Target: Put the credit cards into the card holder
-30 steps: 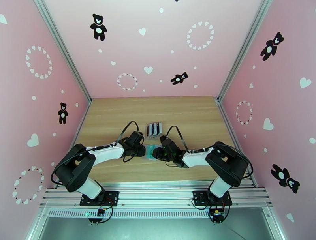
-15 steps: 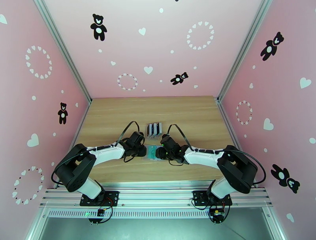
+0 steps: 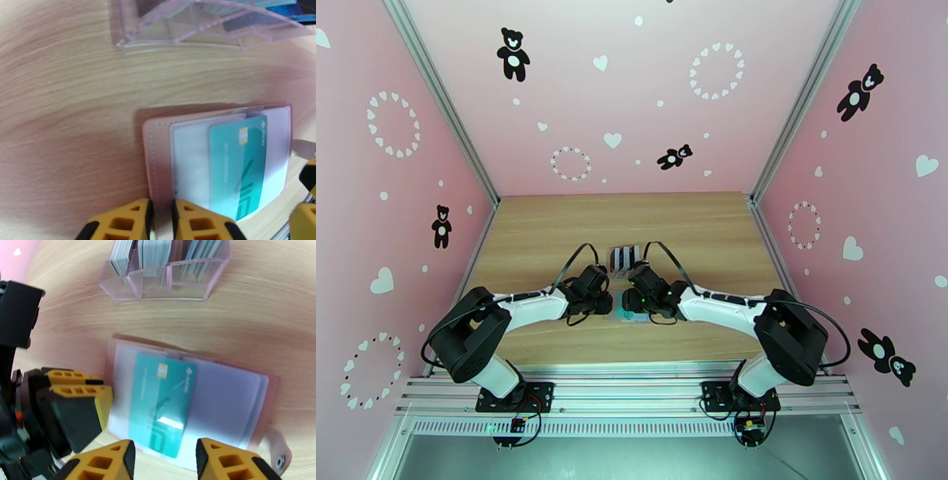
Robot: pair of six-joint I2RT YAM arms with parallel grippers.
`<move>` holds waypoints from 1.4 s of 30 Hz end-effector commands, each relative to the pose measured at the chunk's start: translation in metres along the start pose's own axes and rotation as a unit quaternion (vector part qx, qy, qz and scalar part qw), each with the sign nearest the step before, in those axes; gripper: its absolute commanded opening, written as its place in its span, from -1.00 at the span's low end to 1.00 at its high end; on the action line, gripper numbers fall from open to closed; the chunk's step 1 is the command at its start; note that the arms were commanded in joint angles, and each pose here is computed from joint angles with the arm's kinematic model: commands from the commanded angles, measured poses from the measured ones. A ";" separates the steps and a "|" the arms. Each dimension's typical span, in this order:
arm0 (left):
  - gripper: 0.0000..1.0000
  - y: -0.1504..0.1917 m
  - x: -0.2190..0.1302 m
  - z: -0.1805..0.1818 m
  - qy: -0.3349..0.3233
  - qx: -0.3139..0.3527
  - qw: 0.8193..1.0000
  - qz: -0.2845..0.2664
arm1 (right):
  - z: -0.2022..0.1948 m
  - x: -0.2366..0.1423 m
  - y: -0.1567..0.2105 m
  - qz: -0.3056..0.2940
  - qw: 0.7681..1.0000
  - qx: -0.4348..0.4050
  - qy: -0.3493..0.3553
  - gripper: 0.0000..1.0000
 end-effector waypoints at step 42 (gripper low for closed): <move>-0.85 0.039 0.003 0.016 0.000 -0.013 0.998 0.055 | 0.013 0.031 0.005 0.054 0.998 -0.021 0.032 -0.07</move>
Point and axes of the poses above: each hand's point on the last joint's axis, 136 mm out from that joint toward the fingers, its own x axis out along the fingers, its own z axis along the line the jaws close on, y = z × x, the point moved 2 cm from there along -x, back along the fingers, and after that the axes turned 12 degrees about -x, right-handed, at the moved point
